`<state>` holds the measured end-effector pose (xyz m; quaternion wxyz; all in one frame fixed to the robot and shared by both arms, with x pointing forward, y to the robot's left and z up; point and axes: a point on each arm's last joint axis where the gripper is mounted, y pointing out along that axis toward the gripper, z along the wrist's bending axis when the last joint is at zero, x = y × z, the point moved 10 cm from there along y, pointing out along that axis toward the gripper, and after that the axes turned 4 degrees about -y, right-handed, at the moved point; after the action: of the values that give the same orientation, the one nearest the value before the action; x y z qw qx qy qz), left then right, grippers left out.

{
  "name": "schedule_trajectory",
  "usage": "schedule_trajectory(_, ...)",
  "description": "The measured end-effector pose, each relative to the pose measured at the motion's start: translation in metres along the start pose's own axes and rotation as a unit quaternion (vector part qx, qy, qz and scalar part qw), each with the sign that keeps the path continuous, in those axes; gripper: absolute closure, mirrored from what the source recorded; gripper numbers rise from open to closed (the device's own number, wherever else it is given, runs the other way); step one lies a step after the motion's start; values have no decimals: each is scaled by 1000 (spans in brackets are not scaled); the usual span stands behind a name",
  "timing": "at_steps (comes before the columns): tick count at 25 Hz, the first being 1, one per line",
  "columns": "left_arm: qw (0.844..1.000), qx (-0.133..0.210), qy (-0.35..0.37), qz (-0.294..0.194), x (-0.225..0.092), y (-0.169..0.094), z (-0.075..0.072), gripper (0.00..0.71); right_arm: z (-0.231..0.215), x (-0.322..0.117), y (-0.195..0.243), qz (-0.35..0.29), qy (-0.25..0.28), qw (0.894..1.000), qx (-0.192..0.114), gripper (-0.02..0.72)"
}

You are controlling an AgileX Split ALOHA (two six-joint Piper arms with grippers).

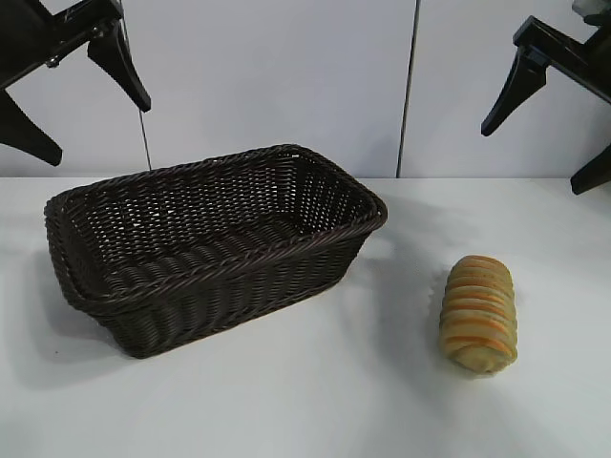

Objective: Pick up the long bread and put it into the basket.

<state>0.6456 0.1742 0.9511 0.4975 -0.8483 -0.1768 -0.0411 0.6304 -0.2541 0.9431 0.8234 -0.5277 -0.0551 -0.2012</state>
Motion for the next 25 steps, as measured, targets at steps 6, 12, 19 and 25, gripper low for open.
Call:
schedule_trajectory(6, 1000, 0, 0, 0, 0, 0, 0, 15, 0, 0, 0, 0, 0, 1000, 0, 8)
schedule_trajectory(12, 1000, 0, 0, 0, 0, 0, 0, 15, 0, 0, 0, 0, -1, 1000, 0, 8)
schedule_trajectory(19, 1000, 0, 0, -4, 1, 0, 0, 15, 0, 0, 0, 0, -1, 1000, 0, 8)
schedule_trajectory(25, 1000, -1, 0, -20, 8, 0, -1, 15, 0, 0, 0, -1, -2, 1000, -1, 8)
